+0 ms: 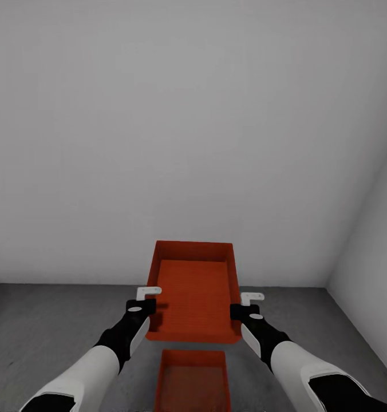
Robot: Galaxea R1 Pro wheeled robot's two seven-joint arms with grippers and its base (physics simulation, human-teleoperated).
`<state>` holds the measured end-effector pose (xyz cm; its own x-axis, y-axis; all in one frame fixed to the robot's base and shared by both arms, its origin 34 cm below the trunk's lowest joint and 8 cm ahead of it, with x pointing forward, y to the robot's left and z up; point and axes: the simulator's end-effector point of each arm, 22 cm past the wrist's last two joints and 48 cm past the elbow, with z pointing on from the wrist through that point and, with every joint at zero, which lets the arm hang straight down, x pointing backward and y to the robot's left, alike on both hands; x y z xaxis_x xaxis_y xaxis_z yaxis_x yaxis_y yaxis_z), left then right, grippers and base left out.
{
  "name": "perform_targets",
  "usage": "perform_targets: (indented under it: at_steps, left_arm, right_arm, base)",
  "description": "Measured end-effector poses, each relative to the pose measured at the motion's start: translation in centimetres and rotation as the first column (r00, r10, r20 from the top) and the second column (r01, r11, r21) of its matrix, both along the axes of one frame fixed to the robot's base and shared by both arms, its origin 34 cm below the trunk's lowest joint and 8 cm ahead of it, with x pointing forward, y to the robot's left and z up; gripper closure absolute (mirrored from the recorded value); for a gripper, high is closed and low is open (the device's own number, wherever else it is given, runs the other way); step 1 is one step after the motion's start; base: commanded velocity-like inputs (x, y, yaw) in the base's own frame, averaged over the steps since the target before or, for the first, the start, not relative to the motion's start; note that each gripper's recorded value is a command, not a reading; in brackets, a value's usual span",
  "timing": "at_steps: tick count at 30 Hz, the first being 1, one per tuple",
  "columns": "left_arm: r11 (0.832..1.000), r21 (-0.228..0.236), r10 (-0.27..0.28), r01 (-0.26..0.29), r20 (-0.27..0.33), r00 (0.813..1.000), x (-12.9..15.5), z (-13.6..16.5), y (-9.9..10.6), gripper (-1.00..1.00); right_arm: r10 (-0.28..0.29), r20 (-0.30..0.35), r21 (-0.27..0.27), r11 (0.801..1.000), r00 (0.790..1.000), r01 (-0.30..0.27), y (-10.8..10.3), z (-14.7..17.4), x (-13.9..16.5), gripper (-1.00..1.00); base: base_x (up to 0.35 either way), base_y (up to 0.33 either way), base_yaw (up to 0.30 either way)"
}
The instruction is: Move the two storage containers from the living room to the garage. In the garage, place one container on the floor and stack the other container on top of it (either order is fine).
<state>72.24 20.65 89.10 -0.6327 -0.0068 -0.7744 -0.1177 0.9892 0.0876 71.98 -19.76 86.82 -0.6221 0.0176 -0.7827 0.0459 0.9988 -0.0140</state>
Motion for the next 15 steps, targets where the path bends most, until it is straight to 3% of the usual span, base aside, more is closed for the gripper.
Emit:
perform_targets:
  at_steps: [15]
  left_arm:
    - [1.0, 0.002, 0.003, -0.003, -0.025, 1.0, -0.4, -1.5, -0.3, 1.0]
  right_arm:
    - [0.003, -0.025, 0.002, 1.0, 1.0, -0.002, -0.3, -1.5, -0.3, 1.0]
  base:
    - [0.0, 0.0, 0.0]
